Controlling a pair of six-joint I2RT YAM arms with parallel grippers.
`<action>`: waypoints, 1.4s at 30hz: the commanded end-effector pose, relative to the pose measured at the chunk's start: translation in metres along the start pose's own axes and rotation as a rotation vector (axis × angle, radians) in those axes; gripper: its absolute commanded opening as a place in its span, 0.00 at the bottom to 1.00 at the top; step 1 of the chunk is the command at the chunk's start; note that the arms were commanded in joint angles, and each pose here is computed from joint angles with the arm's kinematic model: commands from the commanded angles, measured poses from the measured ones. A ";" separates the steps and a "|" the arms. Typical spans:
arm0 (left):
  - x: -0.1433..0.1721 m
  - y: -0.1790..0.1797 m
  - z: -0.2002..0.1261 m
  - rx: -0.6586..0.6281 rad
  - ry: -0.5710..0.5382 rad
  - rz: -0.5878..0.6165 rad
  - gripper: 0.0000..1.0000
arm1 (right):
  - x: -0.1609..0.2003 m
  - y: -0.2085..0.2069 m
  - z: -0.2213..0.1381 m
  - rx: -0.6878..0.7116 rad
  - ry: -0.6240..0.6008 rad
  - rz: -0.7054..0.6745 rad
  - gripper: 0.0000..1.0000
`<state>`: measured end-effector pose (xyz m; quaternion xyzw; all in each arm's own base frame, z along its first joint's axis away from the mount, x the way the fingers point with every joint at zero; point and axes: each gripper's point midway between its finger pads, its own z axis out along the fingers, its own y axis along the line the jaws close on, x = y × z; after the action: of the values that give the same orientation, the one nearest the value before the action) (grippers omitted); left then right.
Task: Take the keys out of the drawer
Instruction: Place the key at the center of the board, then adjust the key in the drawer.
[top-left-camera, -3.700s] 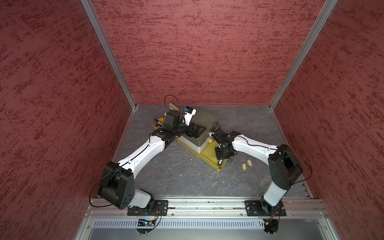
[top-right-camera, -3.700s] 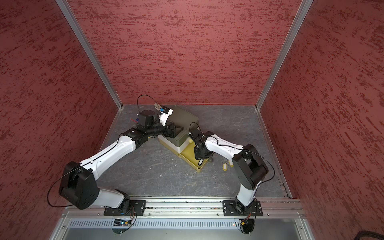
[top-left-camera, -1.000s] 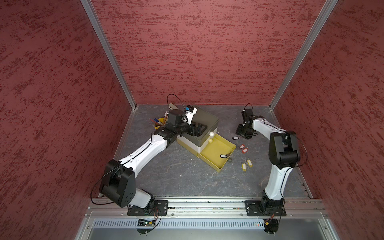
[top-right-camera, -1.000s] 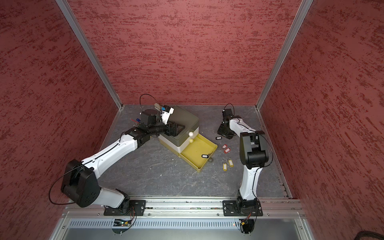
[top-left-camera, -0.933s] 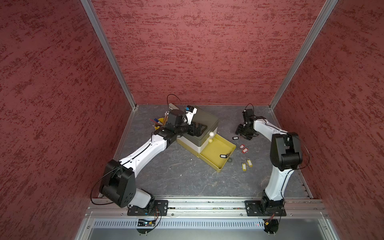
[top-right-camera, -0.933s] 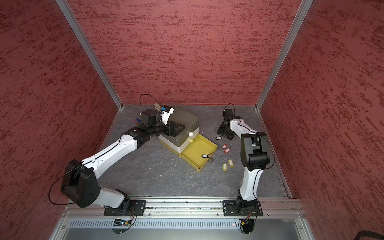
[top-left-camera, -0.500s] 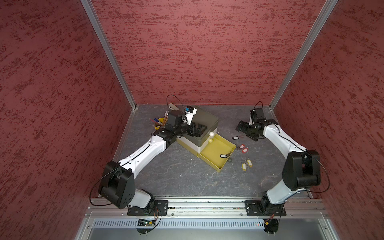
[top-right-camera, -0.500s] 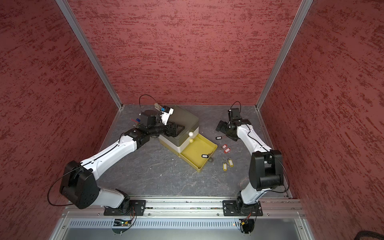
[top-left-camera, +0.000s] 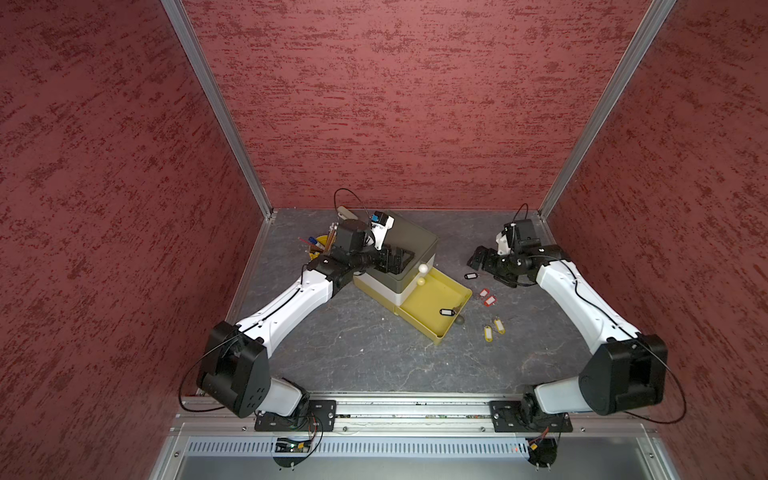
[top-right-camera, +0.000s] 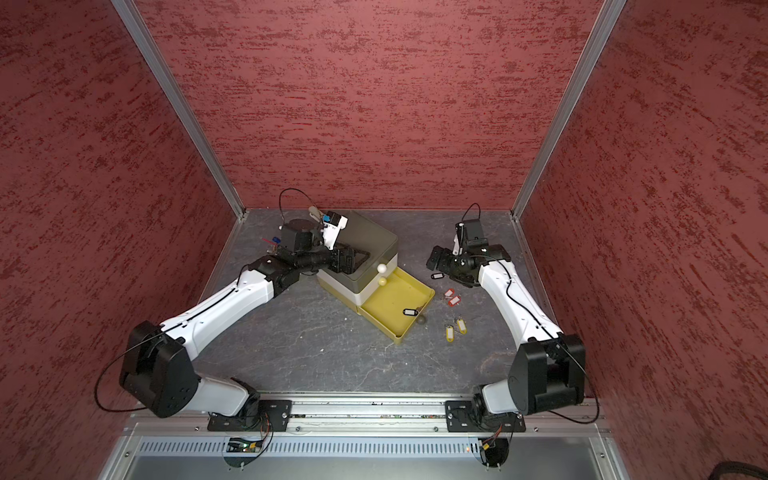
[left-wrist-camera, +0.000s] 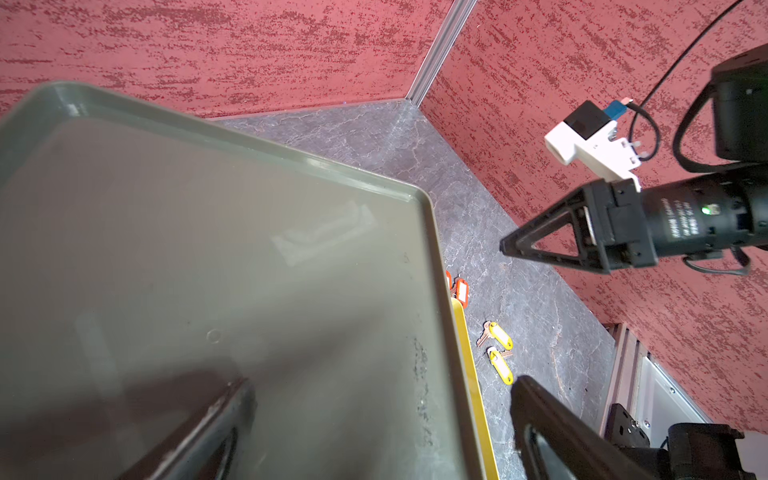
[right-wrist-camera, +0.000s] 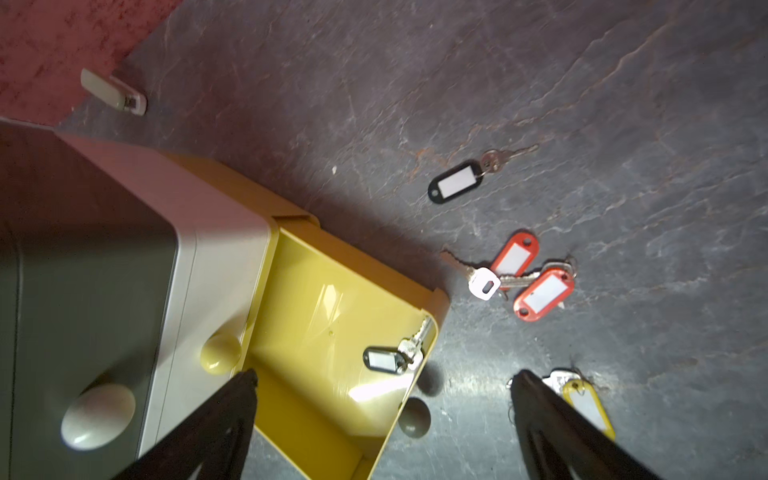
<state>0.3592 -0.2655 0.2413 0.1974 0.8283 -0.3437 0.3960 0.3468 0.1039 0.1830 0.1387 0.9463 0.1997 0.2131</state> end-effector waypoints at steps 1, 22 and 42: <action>0.091 0.019 0.002 -0.080 0.313 -0.202 1.00 | 0.013 0.017 -0.016 -0.022 0.045 -0.079 0.98; 0.083 0.014 0.003 -0.068 0.287 -0.199 1.00 | 0.092 0.071 0.012 0.044 0.367 -0.405 0.95; 0.082 0.011 0.001 -0.066 0.264 -0.211 1.00 | 0.123 0.043 0.062 0.190 0.485 -0.523 0.77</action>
<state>0.3547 -0.2700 0.2438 0.1849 0.8293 -0.3559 0.3891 0.2740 0.2104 0.1209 -0.1278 0.9863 0.1035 0.0141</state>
